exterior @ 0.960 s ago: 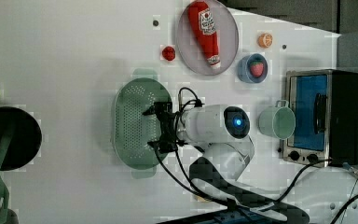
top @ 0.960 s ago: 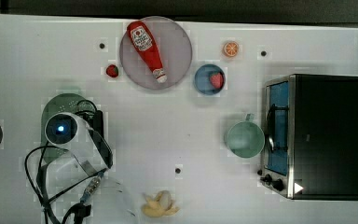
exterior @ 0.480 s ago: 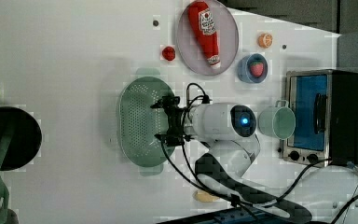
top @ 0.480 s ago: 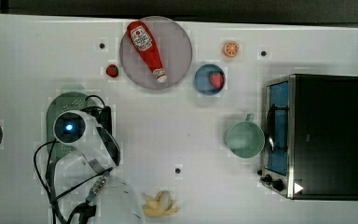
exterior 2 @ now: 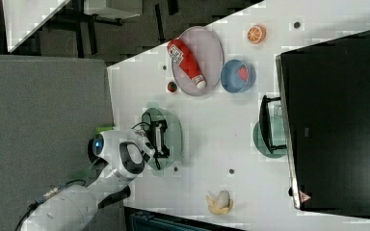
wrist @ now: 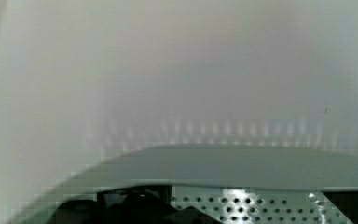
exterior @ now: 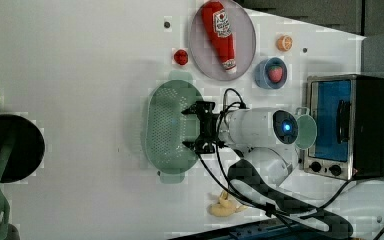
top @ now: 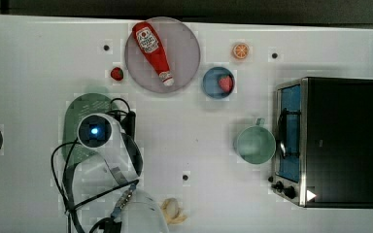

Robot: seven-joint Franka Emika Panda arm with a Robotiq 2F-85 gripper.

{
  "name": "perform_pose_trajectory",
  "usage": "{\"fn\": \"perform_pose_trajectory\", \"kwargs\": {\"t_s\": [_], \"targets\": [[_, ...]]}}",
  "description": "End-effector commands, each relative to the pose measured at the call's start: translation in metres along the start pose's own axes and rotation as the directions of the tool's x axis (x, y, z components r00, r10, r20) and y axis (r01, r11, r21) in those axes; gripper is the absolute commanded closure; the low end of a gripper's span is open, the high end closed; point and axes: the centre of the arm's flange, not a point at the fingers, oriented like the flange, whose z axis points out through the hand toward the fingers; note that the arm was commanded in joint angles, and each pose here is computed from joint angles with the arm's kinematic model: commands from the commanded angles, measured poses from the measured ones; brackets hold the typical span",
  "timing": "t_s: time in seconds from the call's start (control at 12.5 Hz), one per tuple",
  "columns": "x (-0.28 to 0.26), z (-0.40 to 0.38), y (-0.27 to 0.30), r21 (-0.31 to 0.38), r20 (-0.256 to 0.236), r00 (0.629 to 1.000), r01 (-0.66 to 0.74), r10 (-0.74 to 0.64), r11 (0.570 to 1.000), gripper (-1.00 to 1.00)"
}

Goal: Drag strainer left to right.

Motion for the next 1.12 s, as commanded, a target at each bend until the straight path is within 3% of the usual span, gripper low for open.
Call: {"fn": "perform_pose_trajectory", "kwargs": {"t_s": [0.08, 1.12], "targets": [[0.043, -0.012, -0.006, 0.009, -0.022, 1.0, 0.0, 0.0, 1.0, -1.0], [0.214, -0.033, -0.017, 0.012, -0.111, 0.993, 0.034, -0.032, 0.999, -1.0]]}}
